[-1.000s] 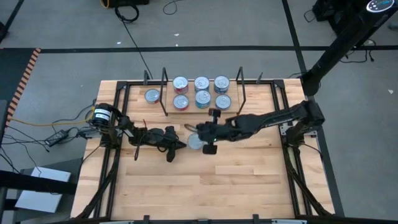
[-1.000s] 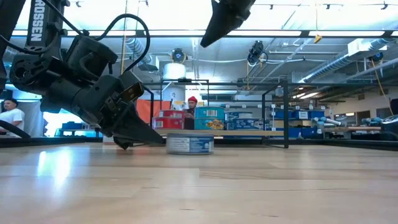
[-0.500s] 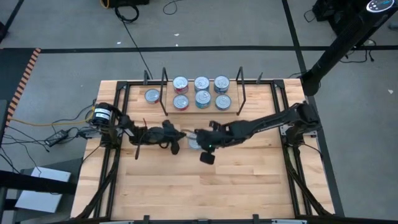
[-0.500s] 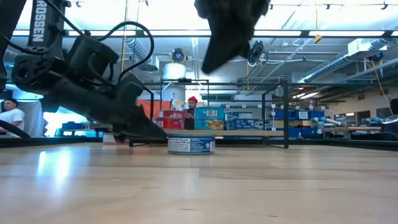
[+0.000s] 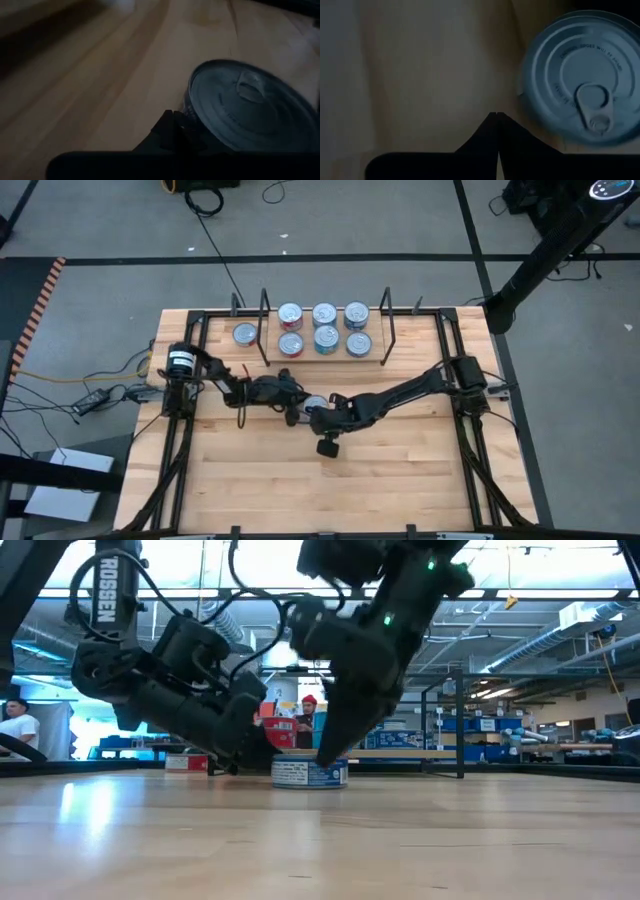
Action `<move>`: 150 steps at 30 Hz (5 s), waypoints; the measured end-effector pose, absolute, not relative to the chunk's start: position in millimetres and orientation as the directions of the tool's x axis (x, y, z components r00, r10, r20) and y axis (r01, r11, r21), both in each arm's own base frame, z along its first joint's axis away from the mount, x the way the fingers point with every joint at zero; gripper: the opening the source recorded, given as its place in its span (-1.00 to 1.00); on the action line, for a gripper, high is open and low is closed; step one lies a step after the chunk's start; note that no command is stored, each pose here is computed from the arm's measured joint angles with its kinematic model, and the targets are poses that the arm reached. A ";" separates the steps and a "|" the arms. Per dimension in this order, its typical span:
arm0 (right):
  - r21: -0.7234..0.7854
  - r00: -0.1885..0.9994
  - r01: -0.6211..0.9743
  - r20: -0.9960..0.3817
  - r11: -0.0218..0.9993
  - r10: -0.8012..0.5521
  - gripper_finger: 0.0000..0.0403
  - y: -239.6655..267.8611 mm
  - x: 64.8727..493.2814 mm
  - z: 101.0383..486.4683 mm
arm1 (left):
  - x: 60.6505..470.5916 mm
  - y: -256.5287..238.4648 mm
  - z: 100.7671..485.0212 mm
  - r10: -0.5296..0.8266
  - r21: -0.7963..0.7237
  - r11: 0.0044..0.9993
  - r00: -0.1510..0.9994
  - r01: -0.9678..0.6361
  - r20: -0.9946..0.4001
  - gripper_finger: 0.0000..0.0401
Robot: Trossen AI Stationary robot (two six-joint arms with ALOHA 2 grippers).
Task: Stack canned seafood by type on shelf
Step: Stack the blue tuna can on top of the other blue tuna can
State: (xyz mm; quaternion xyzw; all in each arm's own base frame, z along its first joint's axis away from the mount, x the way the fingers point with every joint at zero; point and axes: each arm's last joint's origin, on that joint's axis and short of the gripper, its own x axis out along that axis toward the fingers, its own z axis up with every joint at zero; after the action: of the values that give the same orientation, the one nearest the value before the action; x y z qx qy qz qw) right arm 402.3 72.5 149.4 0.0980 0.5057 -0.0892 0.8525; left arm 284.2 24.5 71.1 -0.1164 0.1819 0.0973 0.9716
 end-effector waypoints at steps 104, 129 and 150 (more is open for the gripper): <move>0.216 0.621 0.270 -0.784 0.938 0.002 -0.96 114.4 372.3 158.8 | 316.5 -7.6 72.8 -0.184 -0.245 0.964 0.924 0.103 -0.335 -1.00; 0.372 0.639 0.484 -0.768 0.792 -0.030 -0.95 80.8 364.0 198.8 | 316.1 -9.3 72.1 -0.202 -0.243 0.962 0.918 0.122 -0.341 -1.00; 0.298 0.572 0.425 -0.820 0.855 0.002 -0.64 80.8 359.2 194.5 | 316.0 -4.0 71.5 -0.191 -0.245 0.964 0.917 0.107 -0.351 -1.00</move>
State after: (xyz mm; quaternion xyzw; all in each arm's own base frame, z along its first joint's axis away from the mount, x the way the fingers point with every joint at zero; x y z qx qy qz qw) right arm 359.2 80.8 194.5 0.2394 0.4457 -0.1238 0.8536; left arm 316.0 -4.0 71.5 -0.1111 0.1894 -0.0764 0.9726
